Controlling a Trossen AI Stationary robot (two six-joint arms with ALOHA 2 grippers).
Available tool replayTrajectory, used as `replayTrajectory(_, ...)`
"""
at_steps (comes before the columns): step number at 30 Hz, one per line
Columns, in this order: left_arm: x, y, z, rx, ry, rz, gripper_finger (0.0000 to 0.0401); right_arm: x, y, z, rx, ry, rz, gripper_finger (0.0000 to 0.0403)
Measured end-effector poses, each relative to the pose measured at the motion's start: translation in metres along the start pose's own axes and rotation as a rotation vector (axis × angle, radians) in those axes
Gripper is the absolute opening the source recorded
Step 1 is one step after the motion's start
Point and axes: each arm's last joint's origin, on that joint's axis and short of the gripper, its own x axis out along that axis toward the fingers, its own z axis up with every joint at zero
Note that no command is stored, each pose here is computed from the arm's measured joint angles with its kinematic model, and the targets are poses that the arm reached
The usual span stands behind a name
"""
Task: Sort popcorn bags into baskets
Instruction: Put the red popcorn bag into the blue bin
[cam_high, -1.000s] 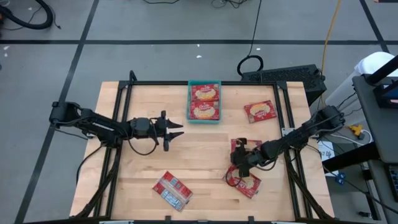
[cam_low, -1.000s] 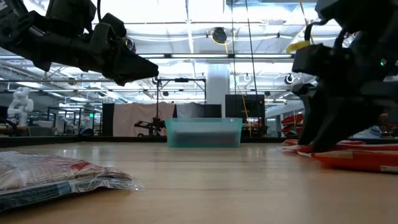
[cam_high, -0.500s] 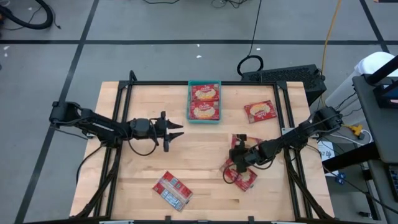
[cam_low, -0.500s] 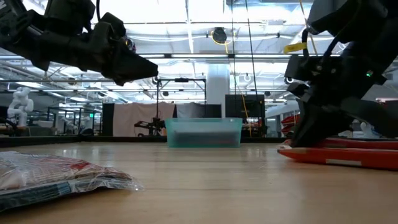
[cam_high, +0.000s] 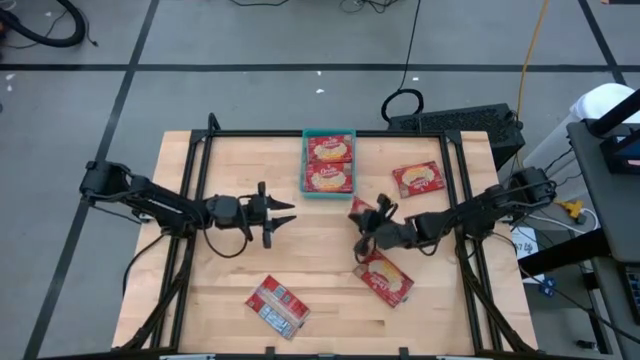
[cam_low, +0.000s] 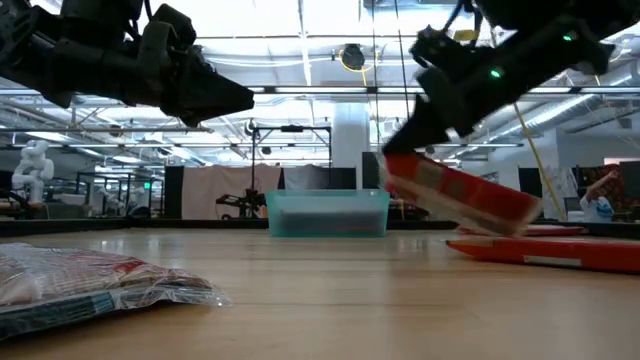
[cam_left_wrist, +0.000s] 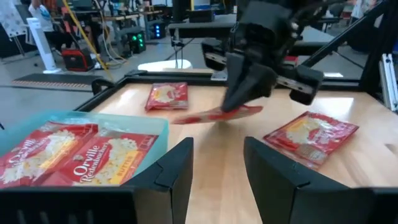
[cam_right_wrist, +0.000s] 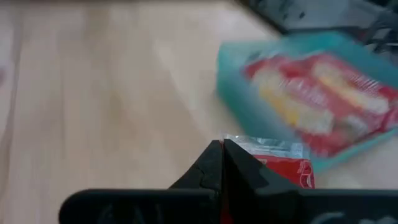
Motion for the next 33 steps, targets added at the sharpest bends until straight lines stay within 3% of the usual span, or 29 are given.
replayTrajectory(4, 0.0, -0.003, 0.002, -0.02, -0.023, -0.015, 0.017, 0.005, -0.005, 0.016, 0.117, -0.124, -0.009, 0.0)
replayTrajectory(9, 0.007, -0.007, 0.001, -0.034, -0.026, -0.005, 0.0238, 0.009, -0.011, 0.029, 0.211, -0.224, -0.024, 0.0)
replayTrajectory(17, 0.059, -0.019, 0.004, 0.028, 0.008, 0.036, 0.0332, 0.011, -0.02, 0.037, 0.283, -0.302, -0.124, 0.0)
replayTrajectory(26, 0.126, -0.037, -0.015, -0.004, 0.066, 0.054, 0.0351, 0.013, -0.026, 0.041, 0.306, -0.322, -0.144, 0.0)
replayTrajectory(33, 0.159, -0.047, -0.047, 0.057, 0.179, 0.081, 0.0351, 0.016, -0.032, 0.043, 0.317, -0.33, -0.162, 0.0)
